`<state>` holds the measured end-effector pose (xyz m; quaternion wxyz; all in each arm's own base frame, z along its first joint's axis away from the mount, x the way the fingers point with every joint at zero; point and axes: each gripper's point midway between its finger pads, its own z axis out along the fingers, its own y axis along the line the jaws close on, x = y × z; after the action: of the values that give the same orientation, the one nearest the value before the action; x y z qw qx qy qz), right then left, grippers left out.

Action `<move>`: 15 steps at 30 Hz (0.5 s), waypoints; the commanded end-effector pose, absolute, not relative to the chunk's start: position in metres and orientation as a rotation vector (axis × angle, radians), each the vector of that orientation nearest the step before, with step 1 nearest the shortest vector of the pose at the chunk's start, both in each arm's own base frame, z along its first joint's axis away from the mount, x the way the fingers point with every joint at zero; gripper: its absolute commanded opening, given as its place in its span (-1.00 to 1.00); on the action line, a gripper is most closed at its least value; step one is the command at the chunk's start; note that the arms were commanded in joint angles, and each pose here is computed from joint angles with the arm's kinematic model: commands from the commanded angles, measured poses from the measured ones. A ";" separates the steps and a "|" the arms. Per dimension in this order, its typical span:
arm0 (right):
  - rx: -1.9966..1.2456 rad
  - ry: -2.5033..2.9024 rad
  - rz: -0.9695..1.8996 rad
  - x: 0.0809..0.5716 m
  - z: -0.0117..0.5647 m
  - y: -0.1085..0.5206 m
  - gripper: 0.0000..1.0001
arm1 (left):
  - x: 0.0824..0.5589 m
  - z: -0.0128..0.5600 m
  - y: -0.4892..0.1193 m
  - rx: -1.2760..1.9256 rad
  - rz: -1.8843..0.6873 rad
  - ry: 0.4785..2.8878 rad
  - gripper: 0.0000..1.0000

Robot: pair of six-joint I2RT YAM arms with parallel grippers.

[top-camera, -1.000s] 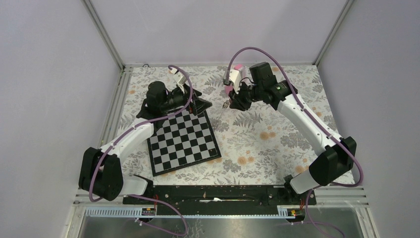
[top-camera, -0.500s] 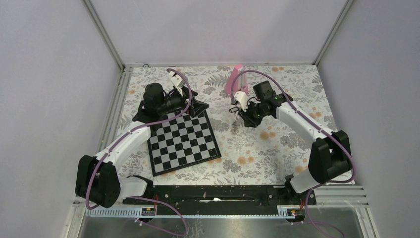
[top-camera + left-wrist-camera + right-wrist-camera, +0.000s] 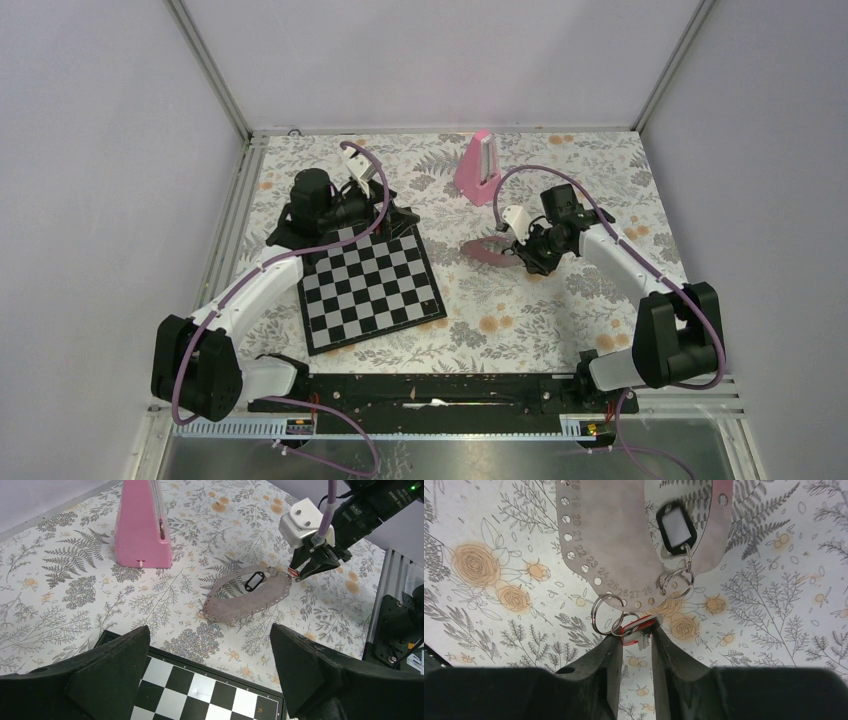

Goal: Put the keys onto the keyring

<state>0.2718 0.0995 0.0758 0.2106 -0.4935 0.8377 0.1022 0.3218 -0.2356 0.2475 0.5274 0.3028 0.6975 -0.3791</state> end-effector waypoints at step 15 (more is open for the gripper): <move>-1.410 2.455 0.173 0.257 0.024 0.065 -0.80 | 0.317 0.254 -0.231 0.749 -0.876 1.619 0.98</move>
<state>0.2538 0.0741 0.0316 0.1526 -0.4875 0.8561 0.0781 0.3191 -0.2344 0.2453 0.5280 0.3067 0.6968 -0.3764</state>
